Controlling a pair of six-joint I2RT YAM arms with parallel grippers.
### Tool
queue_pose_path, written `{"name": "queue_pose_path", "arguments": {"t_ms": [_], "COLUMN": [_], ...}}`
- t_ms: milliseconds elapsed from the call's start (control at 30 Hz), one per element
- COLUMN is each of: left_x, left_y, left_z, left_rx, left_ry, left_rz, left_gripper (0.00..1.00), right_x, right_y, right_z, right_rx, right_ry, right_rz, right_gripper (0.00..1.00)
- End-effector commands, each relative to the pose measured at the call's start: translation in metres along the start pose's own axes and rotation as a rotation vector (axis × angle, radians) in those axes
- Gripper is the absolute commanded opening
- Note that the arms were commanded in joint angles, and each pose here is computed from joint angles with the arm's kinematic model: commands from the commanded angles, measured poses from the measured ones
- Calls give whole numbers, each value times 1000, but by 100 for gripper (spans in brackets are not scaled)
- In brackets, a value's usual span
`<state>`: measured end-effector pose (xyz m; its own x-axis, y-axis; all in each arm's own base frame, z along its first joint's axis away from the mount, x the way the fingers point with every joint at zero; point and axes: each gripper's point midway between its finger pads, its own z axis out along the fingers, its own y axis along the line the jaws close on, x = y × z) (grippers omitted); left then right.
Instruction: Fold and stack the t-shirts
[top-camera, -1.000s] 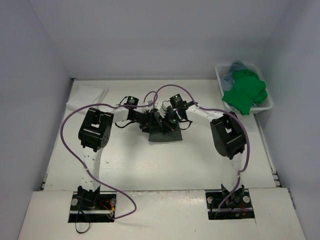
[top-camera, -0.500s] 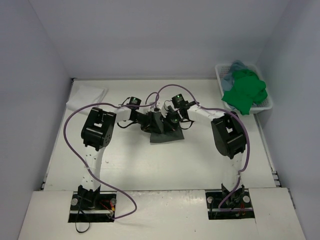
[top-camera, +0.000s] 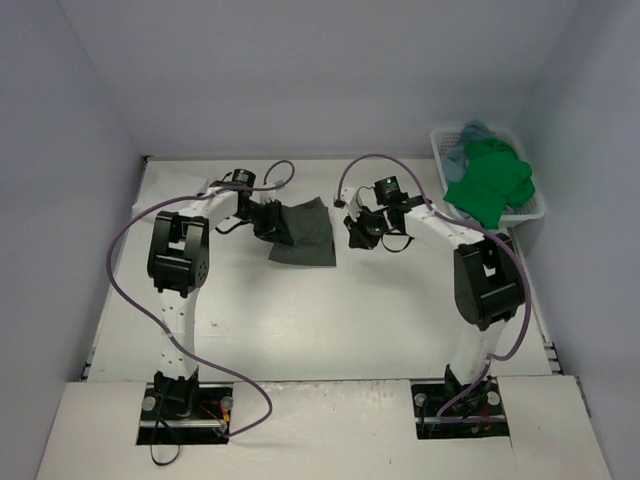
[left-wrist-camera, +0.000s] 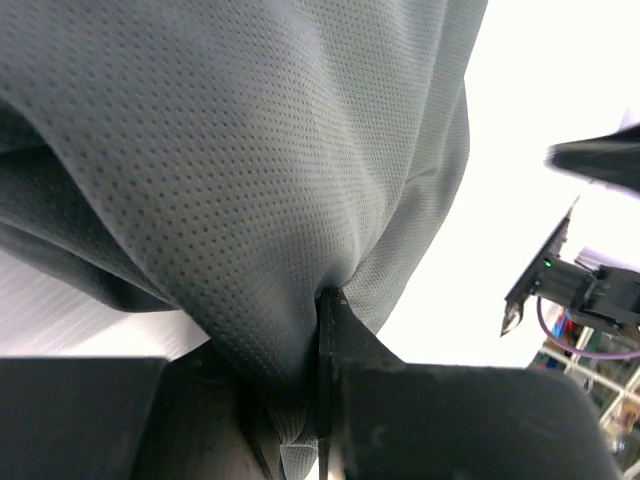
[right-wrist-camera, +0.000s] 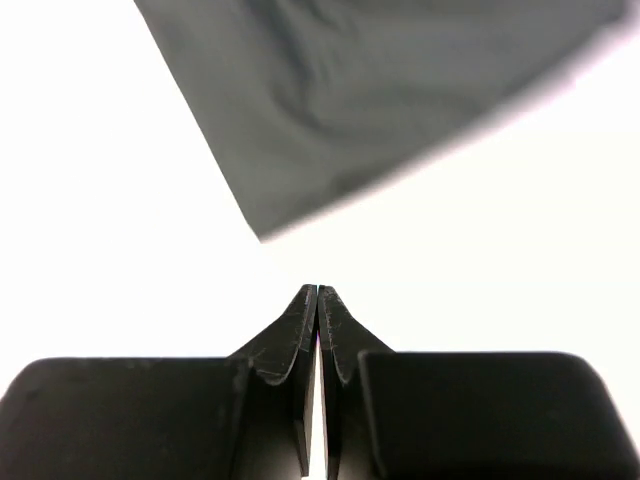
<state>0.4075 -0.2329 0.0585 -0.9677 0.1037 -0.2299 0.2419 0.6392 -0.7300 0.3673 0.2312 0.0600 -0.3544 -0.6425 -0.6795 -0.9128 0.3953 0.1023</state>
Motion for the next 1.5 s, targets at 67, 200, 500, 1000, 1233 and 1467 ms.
{"name": "queue_pose_path", "arguments": {"t_ms": [67,200,500,1000,1233,1467], "left_x": [-7,-4,-18,-30,-28,-42], "left_y": [-27,-25,10,56,86,124], "left_z": [-42,-52,-98,-142,-154,-191], "left_rx": [-35,-77,-248,-401,-476,-628], "left_ry": [-48,-38,-31,-24,55,61], "left_rz": [108,151,220,297,370,413], "left_gripper": [0,0,0,0,0,0], "right_x": [-30,-27,-27,-26,-29,-28], "right_y": [-9,-8,0,8,9,10], "right_z": [-51,-56,-60,-66,-67,-68], "right_rx": [67,66,49,44,41,38], "right_ry": [-112,-117,-130,-138,-145,-145], "right_rz": [-40,-32,-35,-43,-43,-35], "right_gripper": [0,0,0,0,0,0]}}
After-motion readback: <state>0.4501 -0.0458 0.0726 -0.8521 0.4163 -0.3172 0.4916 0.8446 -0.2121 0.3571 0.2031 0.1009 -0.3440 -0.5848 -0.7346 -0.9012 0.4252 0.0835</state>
